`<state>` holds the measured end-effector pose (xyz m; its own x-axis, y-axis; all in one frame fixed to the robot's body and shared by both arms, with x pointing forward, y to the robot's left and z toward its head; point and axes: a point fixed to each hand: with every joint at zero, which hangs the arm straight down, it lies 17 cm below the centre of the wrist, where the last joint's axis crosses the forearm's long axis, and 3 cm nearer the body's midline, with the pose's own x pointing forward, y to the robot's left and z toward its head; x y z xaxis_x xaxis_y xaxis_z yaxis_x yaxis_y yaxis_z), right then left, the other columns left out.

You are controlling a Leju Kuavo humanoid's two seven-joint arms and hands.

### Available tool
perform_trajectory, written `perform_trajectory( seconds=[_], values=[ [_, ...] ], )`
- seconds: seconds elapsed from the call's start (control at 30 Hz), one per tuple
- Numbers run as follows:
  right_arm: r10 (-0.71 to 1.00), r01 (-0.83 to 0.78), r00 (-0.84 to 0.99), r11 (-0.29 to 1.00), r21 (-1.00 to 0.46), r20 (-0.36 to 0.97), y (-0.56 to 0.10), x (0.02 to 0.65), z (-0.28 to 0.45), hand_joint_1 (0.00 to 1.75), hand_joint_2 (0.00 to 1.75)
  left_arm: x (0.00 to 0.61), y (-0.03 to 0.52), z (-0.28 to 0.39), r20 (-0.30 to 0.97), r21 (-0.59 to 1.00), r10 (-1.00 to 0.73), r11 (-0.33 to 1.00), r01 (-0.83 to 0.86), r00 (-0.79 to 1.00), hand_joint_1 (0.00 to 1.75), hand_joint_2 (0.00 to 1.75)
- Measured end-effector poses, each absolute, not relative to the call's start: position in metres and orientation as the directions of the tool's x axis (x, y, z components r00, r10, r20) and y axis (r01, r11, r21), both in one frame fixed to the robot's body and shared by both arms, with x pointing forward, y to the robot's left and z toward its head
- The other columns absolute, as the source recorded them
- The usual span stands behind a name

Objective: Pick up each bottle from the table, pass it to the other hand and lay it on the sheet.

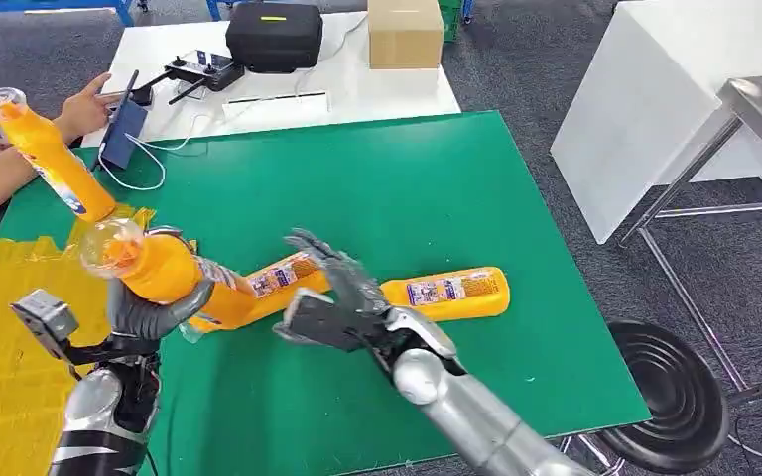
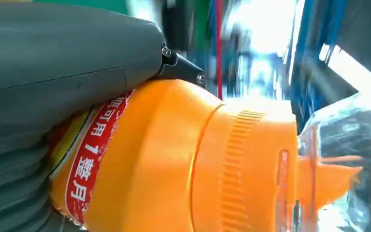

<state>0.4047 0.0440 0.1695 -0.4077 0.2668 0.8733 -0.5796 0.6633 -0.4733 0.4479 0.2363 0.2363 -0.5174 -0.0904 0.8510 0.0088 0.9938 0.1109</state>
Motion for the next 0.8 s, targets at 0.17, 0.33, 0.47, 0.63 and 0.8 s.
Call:
perform_trajectory(
  seconds=[0.17, 0.33, 0.47, 0.63, 0.8],
  values=[
    [0.309, -0.569, -0.391, 0.659, -0.492, 0.867, 0.012, 0.405, 0.154, 0.0, 0.0, 0.441, 0.277, 0.29, 0.52, 0.43, -0.698, 0.712, -0.556, -0.492, 1.75, 1.75],
    [0.318, -0.566, -0.393, 0.656, -0.5, 0.862, 0.01, 0.407, 0.155, 0.0, 0.0, 0.437, 0.288, 0.296, 0.429, 0.457, -0.795, 0.6, -0.657, -0.429, 1.75, 1.75],
    [0.321, -0.565, -0.392, 0.656, -0.501, 0.862, 0.008, 0.409, 0.155, 0.0, 0.0, 0.435, 0.282, 0.297, 0.284, 0.522, -0.891, 0.453, -0.722, -0.354, 1.75, 1.75],
    [0.341, -0.574, -0.394, 0.634, -0.518, 0.854, 0.007, 0.41, 0.154, 0.0, 0.0, 0.445, 0.274, 0.287, 0.062, 0.631, -0.97, 0.221, -0.744, -0.236, 1.75, 1.75],
    [0.397, -0.562, -0.399, 0.606, -0.563, 0.826, -0.01, 0.412, 0.142, 0.0, 0.0, 0.474, 0.28, 0.246, 0.008, 0.743, -0.992, 0.09, -0.663, -0.125, 1.75, 1.75]
  ],
)
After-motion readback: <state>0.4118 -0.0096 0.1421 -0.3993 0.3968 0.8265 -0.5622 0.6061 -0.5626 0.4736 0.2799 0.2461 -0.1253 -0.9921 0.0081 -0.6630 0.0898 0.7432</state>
